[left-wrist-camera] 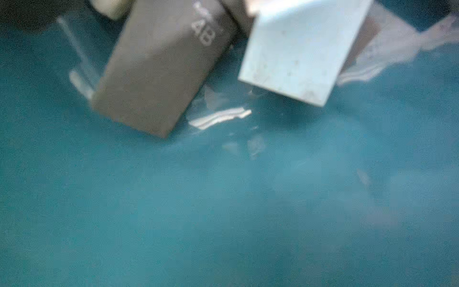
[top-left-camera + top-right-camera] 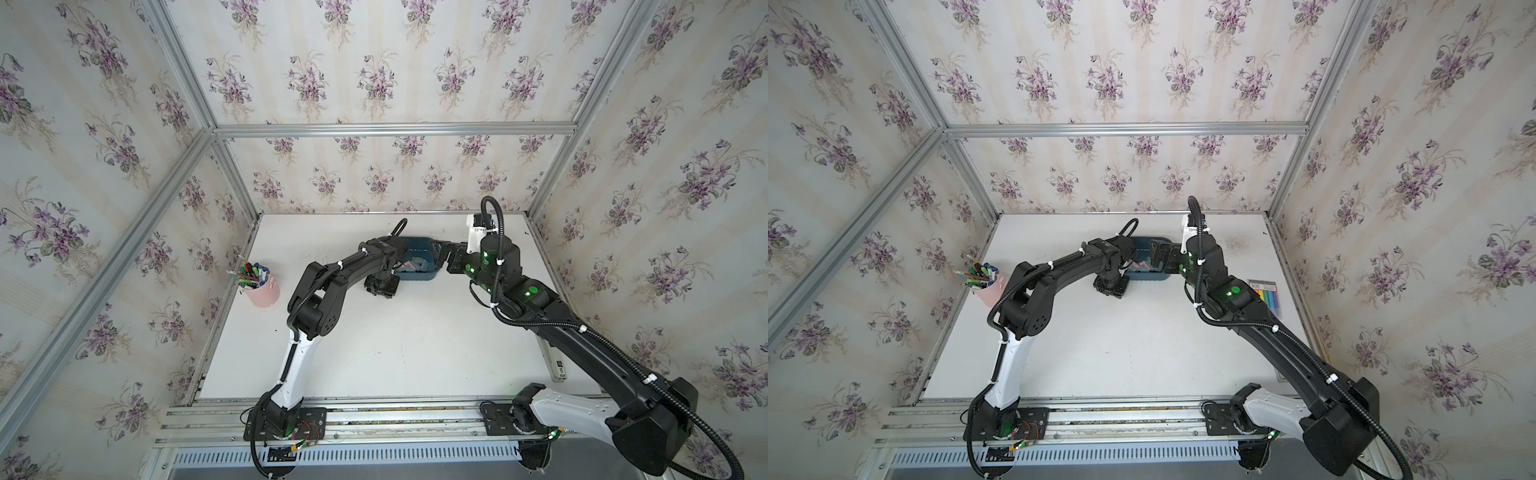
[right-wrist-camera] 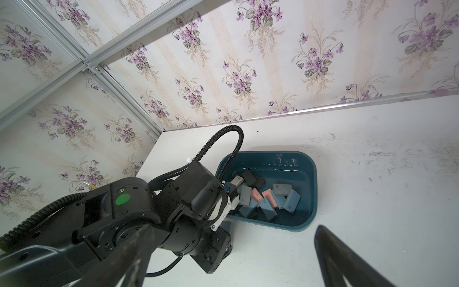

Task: Put the eraser in the storage box
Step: Adjust the eraser at the center of the board, then pick up the eraser from the center of the board.

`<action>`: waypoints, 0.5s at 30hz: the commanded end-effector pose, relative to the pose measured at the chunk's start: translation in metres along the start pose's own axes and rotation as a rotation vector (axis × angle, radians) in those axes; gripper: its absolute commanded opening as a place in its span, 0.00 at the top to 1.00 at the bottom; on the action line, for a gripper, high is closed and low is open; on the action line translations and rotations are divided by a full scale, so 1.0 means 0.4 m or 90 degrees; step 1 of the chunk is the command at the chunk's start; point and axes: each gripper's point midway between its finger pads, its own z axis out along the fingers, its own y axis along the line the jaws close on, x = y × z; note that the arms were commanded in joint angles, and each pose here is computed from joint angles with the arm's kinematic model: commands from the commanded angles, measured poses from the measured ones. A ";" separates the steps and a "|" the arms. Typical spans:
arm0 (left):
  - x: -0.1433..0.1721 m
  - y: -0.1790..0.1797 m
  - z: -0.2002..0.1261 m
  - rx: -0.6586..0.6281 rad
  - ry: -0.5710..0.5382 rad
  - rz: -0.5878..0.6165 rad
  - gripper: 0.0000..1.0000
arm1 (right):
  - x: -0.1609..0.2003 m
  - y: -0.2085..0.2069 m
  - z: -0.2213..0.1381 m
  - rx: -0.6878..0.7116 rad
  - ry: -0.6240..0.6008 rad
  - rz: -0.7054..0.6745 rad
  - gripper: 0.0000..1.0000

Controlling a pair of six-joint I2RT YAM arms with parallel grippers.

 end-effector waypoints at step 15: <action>-0.035 0.047 -0.008 -0.069 -0.058 -0.117 0.36 | -0.011 0.011 -0.008 -0.014 -0.007 -0.004 0.00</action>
